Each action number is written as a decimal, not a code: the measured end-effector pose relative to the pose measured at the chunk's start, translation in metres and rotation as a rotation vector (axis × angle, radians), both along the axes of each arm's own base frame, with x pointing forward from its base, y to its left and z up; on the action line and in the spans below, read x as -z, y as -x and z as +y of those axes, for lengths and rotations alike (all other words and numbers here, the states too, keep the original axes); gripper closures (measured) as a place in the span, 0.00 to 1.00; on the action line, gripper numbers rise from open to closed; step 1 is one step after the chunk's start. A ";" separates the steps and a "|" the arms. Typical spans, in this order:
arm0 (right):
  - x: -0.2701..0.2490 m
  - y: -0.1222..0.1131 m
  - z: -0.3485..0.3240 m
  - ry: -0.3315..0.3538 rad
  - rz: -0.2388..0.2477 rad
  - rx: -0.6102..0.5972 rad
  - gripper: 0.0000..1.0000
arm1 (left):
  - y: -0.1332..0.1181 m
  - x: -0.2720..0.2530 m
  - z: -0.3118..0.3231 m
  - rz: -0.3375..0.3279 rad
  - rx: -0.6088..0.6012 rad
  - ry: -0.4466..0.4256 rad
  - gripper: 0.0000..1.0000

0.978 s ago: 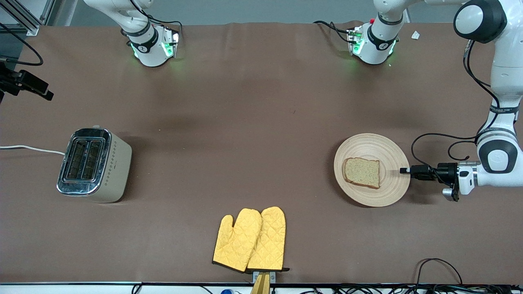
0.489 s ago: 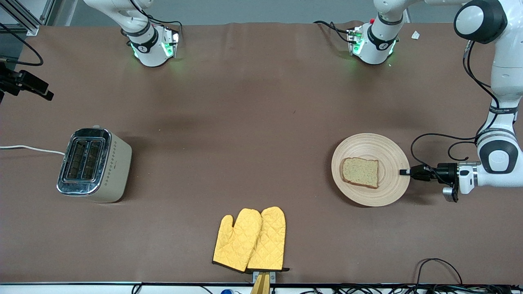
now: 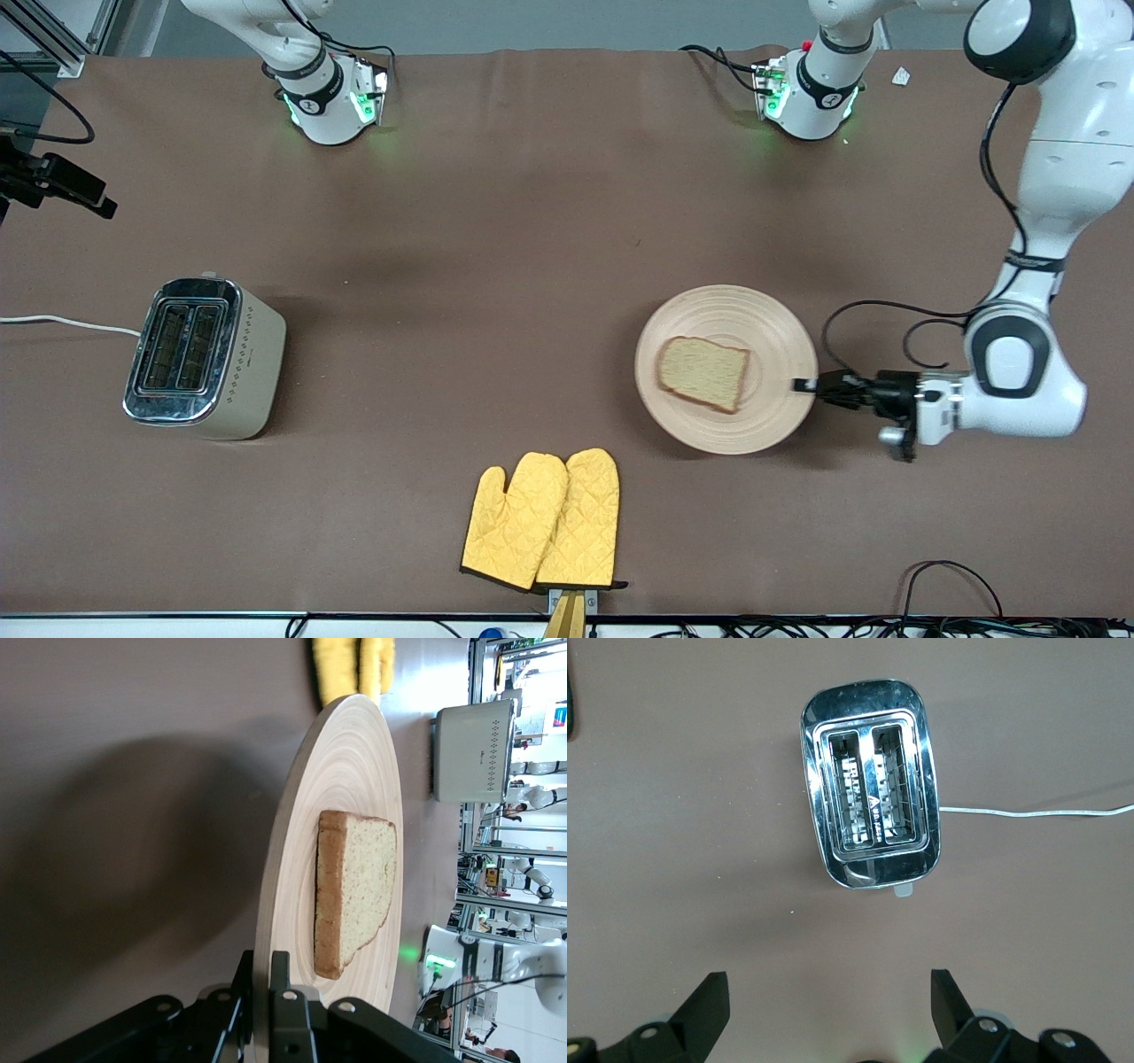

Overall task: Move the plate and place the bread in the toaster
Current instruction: 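Push the wooden plate with the left gripper toward the toaster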

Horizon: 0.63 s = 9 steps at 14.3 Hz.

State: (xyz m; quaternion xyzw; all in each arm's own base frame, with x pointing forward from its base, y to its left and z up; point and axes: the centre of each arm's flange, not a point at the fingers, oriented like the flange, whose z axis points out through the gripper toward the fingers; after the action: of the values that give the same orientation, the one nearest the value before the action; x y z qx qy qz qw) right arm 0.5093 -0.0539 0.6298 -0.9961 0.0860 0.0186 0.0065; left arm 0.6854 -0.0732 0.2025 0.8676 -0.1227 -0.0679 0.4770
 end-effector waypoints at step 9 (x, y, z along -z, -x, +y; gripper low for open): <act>0.077 -0.013 0.131 -0.043 0.024 -0.032 0.00 | 0.066 0.018 -0.326 0.018 -0.131 -0.012 0.91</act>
State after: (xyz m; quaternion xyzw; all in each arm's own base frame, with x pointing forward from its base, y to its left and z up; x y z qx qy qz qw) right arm 0.5223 0.0772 0.5525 -0.9967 0.0698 0.0326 0.0267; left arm 0.6196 -0.3990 0.1842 0.8760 -0.0610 -0.0453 0.4762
